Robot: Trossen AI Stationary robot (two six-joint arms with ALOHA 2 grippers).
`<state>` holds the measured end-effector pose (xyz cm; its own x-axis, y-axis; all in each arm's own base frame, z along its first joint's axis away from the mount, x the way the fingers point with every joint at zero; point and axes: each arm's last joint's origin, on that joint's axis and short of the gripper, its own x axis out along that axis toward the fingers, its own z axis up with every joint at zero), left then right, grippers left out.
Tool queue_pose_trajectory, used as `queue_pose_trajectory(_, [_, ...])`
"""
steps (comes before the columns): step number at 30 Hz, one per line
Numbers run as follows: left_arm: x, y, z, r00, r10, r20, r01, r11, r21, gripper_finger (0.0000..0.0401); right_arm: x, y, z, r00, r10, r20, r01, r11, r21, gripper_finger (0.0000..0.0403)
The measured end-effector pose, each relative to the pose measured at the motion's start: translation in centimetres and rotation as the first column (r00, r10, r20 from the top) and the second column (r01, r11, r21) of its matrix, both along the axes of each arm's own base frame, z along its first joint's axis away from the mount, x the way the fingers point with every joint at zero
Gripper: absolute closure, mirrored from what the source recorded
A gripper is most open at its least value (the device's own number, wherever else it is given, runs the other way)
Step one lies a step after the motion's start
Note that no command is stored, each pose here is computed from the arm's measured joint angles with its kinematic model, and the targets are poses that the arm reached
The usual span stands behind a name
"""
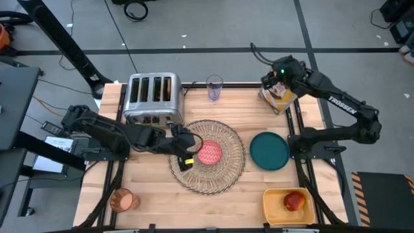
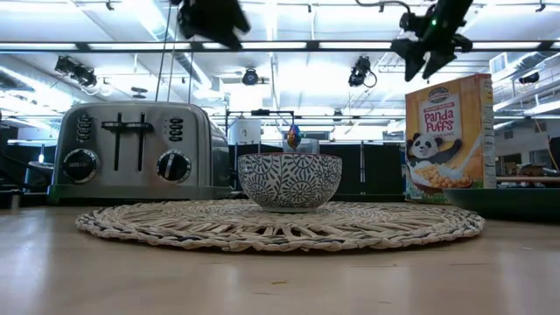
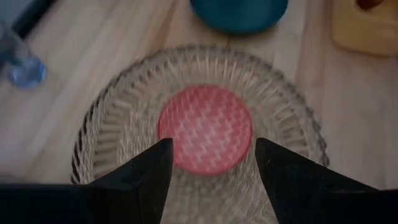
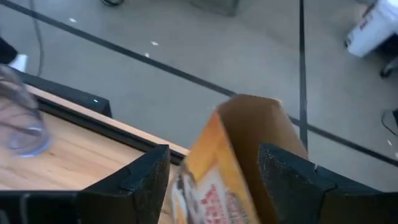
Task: Arrange a breakfast setting
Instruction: Pour the cereal into the red bowl
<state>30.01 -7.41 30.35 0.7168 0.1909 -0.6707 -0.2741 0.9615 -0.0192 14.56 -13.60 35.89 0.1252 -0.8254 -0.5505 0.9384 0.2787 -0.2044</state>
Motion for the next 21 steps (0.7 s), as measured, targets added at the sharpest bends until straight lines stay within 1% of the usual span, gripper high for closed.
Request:
queue_pose_trajectory(3, [0.3,0.2,1.6,0.999,-0.023,0.038,0.022,1.0,0.02,0.0166,-0.6,-1.1,-0.3,1.0,-0.015,-0.004,0.015,0.999,0.033,0.016])
queue_pose_trajectory(7, [0.7,0.7,3.7,0.995,-0.039,0.09,0.035,0.998,0.045,0.0166,-0.8,-2.1,-0.9,0.999,0.017,0.033,-0.021,0.993,0.116,0.0166])
queue_pose_trajectory(10, [0.8,1.1,5.1,0.991,-0.046,0.127,0.039,0.998,0.054,0.0166,-0.9,-2.6,-1.4,1.0,0.0,0.004,0.0,0.988,0.153,0.0172])
queue_pose_trajectory(13, [1.0,1.4,6.8,0.982,-0.079,0.169,0.073,0.997,0.04,0.0166,-0.9,-3.0,-1.9,1.0,0.002,-0.016,0.001,0.983,0.184,0.0185])
queue_pose_trajectory(17, [0.9,1.5,8.8,0.969,-0.121,0.214,0.106,0.991,0.082,0.0166,-0.6,-3.1,-2.1,0.999,0.047,-0.003,-0.045,0.975,0.22,0.0227])
queue_pose_trajectory(21, [0.7,1.6,10.1,0.959,-0.147,0.241,0.121,0.986,0.117,0.0166,-0.5,-3.1,-2.2,0.998,0.064,0.006,-0.063,0.97,0.234,0.0294])
